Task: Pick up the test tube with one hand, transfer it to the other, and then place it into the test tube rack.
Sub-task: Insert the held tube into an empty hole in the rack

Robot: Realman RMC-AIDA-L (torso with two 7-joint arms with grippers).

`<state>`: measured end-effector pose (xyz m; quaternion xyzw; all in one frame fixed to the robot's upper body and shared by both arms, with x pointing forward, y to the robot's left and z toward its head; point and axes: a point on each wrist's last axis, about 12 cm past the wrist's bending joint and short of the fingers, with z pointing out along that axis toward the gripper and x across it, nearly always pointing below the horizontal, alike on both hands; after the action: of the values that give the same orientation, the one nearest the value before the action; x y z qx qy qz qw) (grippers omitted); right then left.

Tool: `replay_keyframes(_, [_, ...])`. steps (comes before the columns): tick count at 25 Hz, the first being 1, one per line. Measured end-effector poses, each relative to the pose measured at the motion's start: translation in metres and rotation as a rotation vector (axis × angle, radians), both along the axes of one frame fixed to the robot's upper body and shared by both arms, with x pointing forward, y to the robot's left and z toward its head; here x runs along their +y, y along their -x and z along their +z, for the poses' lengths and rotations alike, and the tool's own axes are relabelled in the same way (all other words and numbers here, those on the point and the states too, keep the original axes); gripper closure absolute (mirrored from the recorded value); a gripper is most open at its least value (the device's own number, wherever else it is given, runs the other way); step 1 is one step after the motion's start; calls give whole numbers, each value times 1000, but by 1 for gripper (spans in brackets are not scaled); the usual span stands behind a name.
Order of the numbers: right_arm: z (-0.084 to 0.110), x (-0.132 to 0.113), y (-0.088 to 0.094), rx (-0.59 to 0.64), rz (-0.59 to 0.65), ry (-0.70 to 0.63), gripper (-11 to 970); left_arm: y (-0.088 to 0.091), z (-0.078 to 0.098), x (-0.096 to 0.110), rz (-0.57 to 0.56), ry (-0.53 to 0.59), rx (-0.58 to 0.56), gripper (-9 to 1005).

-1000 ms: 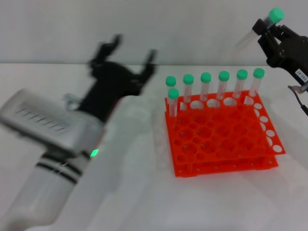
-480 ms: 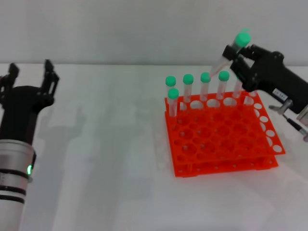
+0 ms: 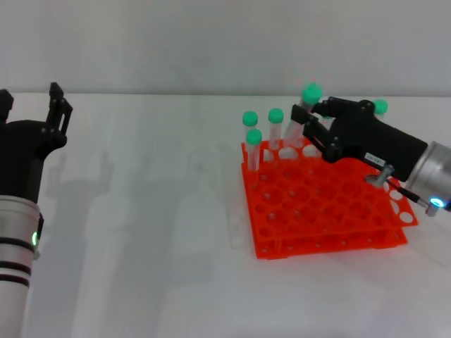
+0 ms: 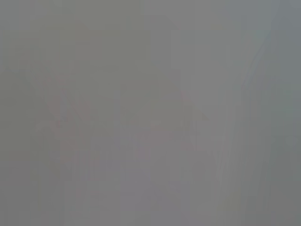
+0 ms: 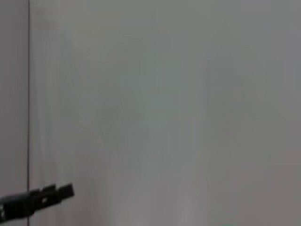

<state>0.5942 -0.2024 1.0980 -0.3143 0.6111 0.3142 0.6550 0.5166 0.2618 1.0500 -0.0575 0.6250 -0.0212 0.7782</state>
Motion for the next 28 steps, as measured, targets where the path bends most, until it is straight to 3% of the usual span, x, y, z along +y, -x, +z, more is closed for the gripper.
replay_keyframes(7, [2,12,-7,10,22,46,750,-2,-3,2,8,-10,17,214])
replay_keyframes(28, [-7,18,-10,44,-1,112,748,-5,-2,6,26,-23,12,216])
